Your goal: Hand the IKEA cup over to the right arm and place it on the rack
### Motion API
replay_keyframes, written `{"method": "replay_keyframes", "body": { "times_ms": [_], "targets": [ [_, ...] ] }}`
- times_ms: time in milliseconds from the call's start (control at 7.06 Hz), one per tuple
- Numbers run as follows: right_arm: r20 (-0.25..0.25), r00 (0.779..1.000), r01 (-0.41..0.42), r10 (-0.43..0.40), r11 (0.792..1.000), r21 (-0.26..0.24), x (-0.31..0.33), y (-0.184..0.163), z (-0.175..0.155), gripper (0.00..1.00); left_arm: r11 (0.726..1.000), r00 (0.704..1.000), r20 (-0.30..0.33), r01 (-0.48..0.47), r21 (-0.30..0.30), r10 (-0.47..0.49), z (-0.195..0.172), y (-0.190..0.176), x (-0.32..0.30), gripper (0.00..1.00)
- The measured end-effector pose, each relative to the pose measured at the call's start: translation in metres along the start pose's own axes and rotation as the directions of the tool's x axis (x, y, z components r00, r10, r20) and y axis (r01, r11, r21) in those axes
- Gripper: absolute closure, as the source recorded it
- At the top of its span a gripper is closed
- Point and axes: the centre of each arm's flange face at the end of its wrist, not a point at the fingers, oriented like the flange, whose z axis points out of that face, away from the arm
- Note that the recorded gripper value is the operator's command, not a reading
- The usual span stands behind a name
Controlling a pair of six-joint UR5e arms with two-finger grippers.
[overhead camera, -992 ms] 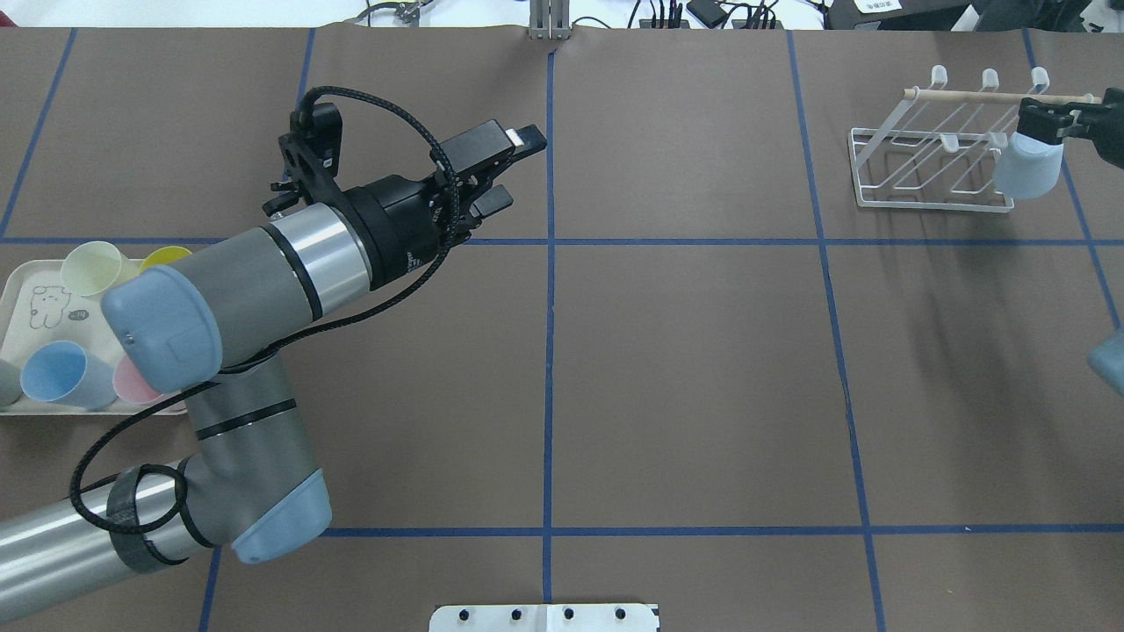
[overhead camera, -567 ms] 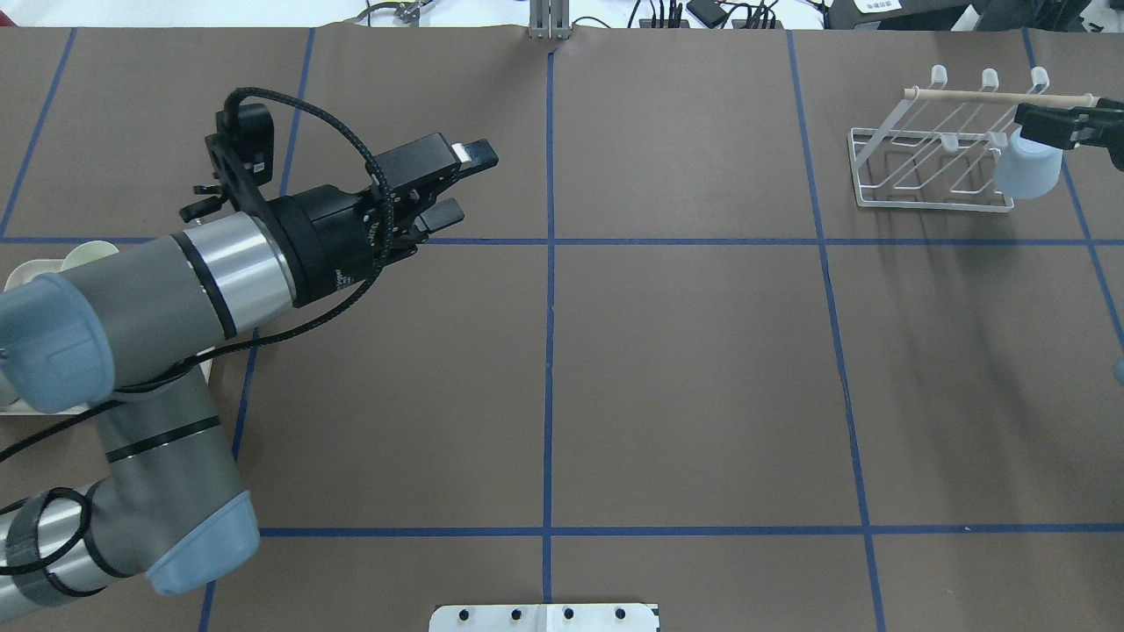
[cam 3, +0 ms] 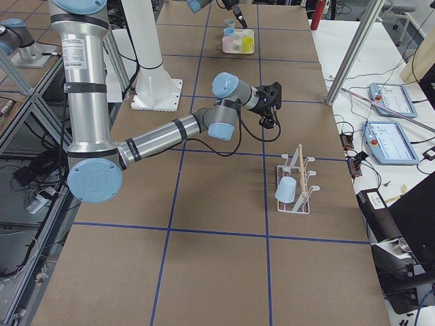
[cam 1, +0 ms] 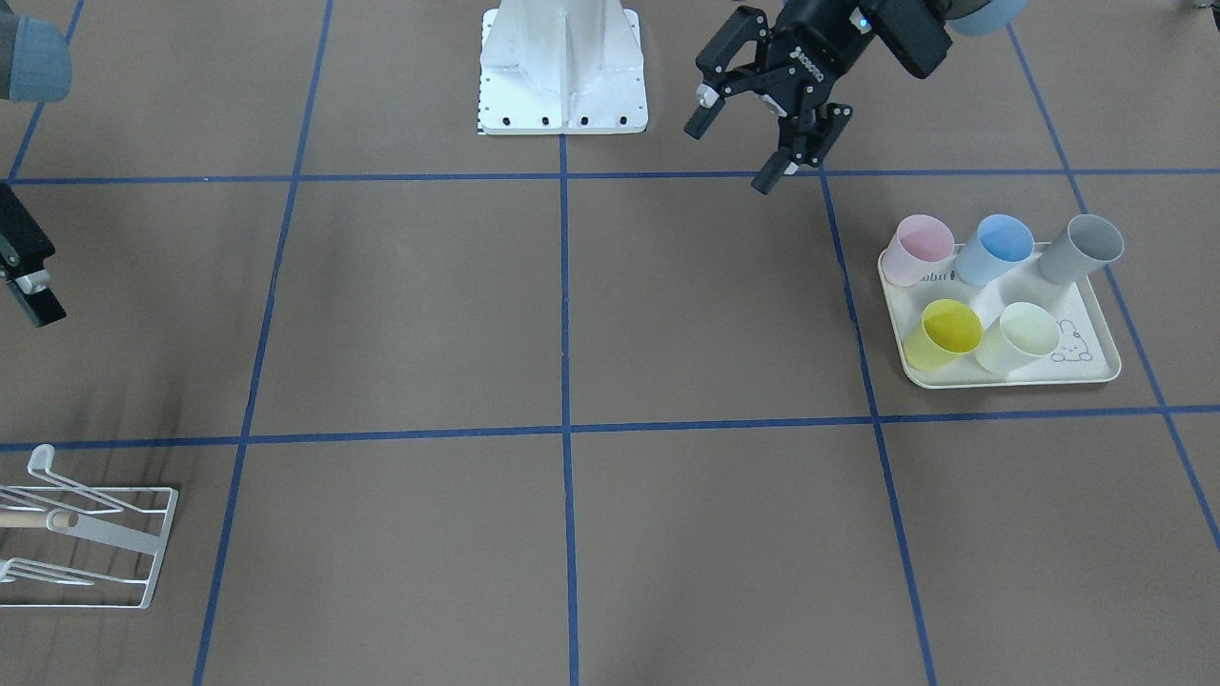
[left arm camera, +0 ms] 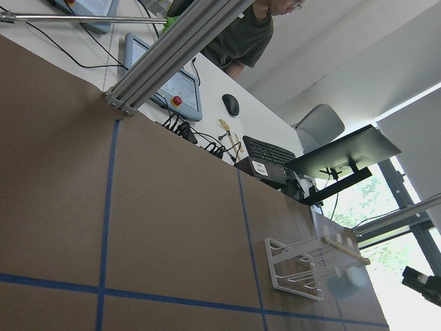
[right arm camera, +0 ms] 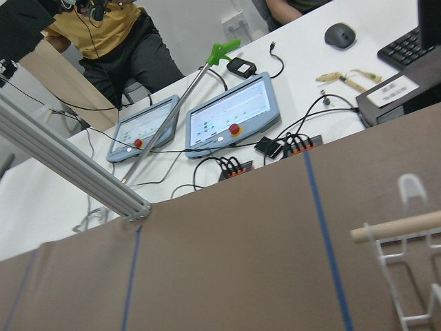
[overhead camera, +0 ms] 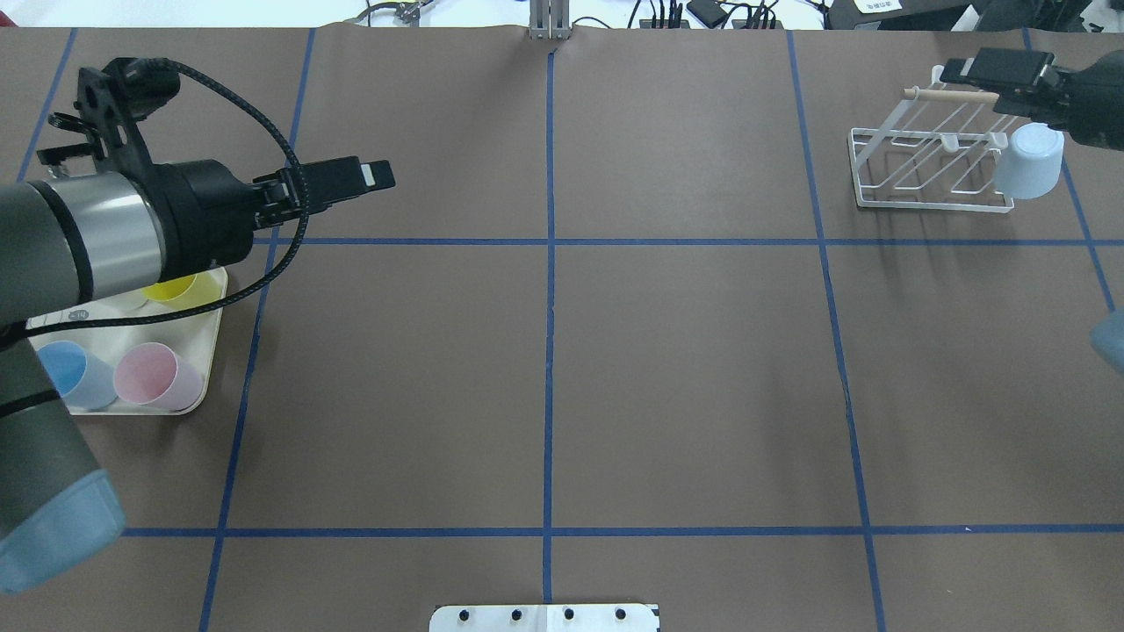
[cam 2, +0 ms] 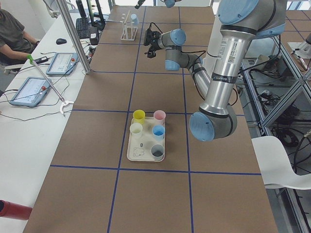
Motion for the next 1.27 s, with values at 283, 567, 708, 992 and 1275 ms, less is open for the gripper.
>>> {"method": "replay_keyframes", "body": {
  "times_ms": [283, 567, 708, 992, 1275],
  "targets": [
    [0.102, 0.984, -0.141, 0.146, 0.989, -0.051, -0.057, 0.000, 0.007, 0.01, 0.979, 0.971, 0.143, -0.175, -0.109, 0.190, -0.014, -0.037, -0.051, 0.00],
    [0.148, 0.971, -0.174, 0.188, 0.980, -0.101, -0.096, 0.013, 0.023, 0.01, 0.908, 0.883, 0.273, -0.302, -0.292, 0.382, -0.016, -0.065, -0.102, 0.00],
    [0.155, 0.966, -0.189, 0.206, 0.975, -0.117, -0.110, 0.017, 0.037, 0.01, 0.866, 0.848, 0.289, -0.325, -0.380, 0.445, -0.015, -0.071, -0.131, 0.00],
    [0.163, 0.962, -0.200, 0.218, 0.972, -0.119, -0.135, 0.027, 0.073, 0.01, 0.778, 0.801, 0.259, -0.357, -0.517, 0.540, -0.023, -0.086, -0.199, 0.00],
    [0.167, 0.962, -0.203, 0.218, 0.974, -0.105, -0.153, 0.047, 0.100, 0.01, 0.692, 0.757, 0.228, -0.374, -0.617, 0.613, -0.023, -0.099, -0.275, 0.00]
  ]
}}
